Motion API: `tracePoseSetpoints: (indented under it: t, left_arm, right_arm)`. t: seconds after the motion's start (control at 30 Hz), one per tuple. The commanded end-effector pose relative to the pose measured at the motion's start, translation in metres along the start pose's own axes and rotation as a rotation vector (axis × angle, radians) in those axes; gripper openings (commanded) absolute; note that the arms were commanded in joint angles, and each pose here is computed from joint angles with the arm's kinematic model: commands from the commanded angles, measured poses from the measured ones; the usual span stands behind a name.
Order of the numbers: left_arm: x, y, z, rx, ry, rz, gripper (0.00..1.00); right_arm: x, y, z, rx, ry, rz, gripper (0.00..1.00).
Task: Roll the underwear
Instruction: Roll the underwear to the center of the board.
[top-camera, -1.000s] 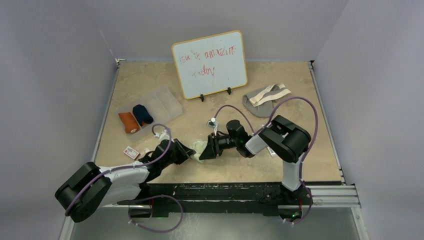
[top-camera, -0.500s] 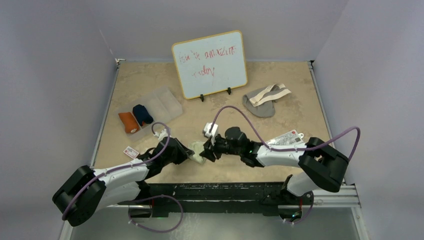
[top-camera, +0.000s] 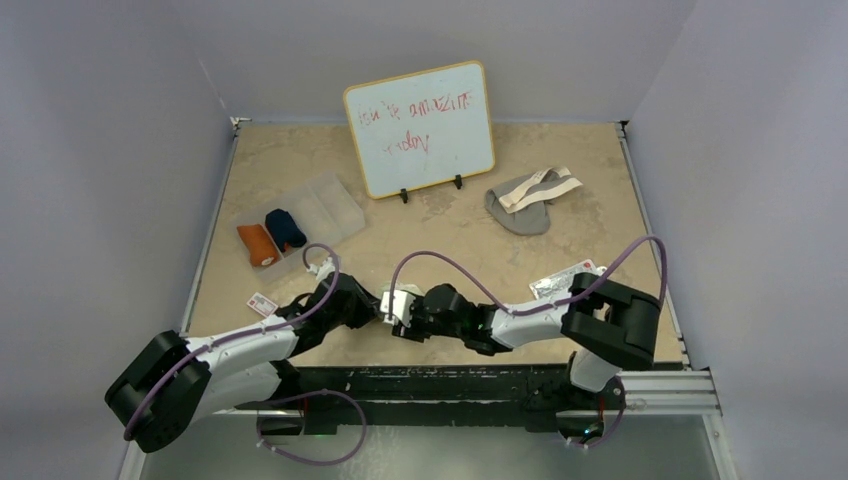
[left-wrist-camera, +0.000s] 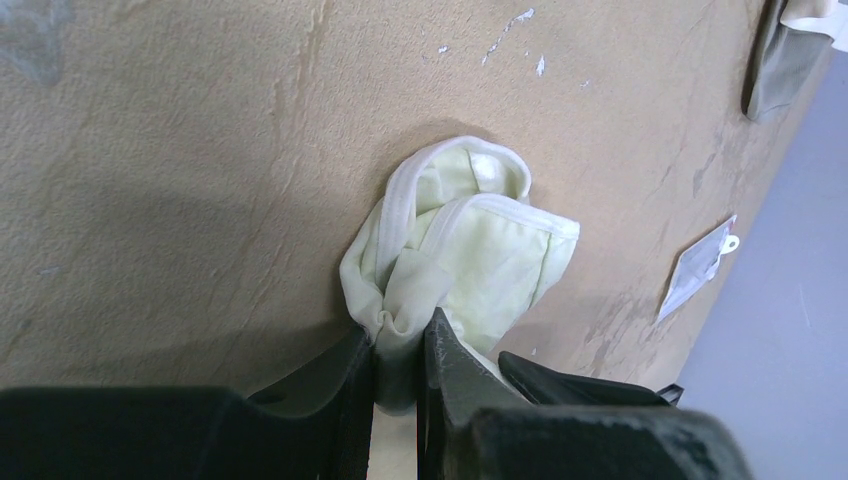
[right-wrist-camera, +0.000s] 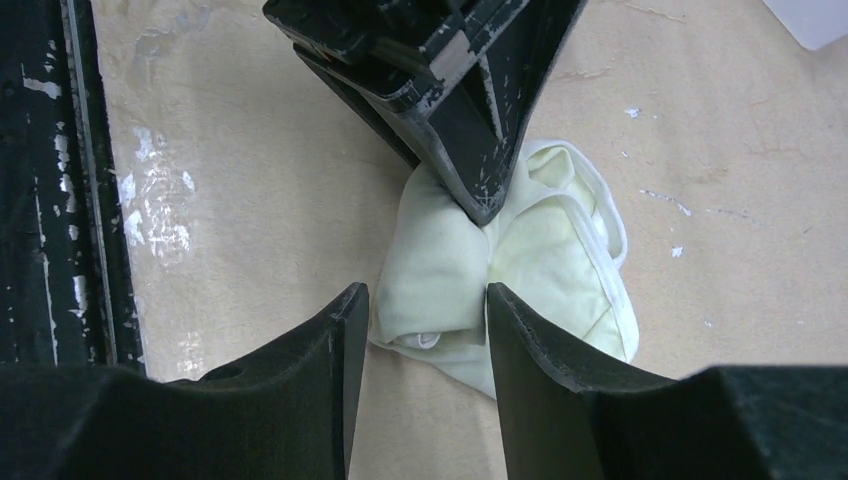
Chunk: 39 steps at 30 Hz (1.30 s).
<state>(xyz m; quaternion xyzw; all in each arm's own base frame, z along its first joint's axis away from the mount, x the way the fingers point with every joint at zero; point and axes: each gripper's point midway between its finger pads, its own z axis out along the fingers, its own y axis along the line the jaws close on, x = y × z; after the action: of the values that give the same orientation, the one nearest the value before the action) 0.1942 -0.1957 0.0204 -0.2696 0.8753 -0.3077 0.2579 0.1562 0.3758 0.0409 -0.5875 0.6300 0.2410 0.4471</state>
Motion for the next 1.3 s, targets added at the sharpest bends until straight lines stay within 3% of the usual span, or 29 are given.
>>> tracePoseSetpoints:
  t: [0.0, 0.23, 0.3, 0.53, 0.77, 0.8, 0.97, 1.07, 1.27]
  left_arm:
    - [0.004, 0.019, 0.0, -0.086, 0.015, 0.006, 0.0]
    - [0.005, 0.02, 0.001, -0.095, 0.024, 0.007, 0.0]
    - [0.005, 0.019, 0.001, -0.092, 0.025, 0.006, 0.0]
    - [0.005, 0.022, -0.003, -0.103, 0.022, 0.009, 0.0]
    - [0.002, 0.023, -0.006, -0.108, 0.011, 0.01, 0.0]
    - [0.002, 0.023, -0.007, -0.107, 0.01, 0.011, 0.02]
    - [-0.002, 0.016, -0.011, -0.062, -0.013, 0.008, 0.36]
    - [-0.004, 0.01, -0.015, -0.003, -0.03, 0.003, 0.51]
    - [-0.005, 0.009, -0.022, 0.067, -0.052, 0.006, 0.69]
  right_arm:
    - [-0.035, -0.015, 0.007, 0.066, -0.088, -0.063, 0.49]
    - [-0.032, -0.015, 0.011, 0.078, -0.062, -0.081, 0.49]
    - [-0.028, -0.01, 0.014, 0.055, -0.052, -0.087, 0.44]
    - [0.014, -0.005, 0.022, 0.053, 0.113, -0.028, 0.44]
    - [0.023, 0.003, 0.016, 0.04, 0.131, 0.054, 0.11]
    - [0.022, 0.014, 0.015, -0.007, 0.13, 0.096, 0.09]
    - [0.016, 0.03, 0.017, -0.129, 0.081, 0.296, 0.06]
    - [0.014, 0.03, 0.012, -0.227, 0.027, 0.517, 0.07]
    - [0.014, 0.015, 0.0, -0.305, -0.095, 0.833, 0.09]
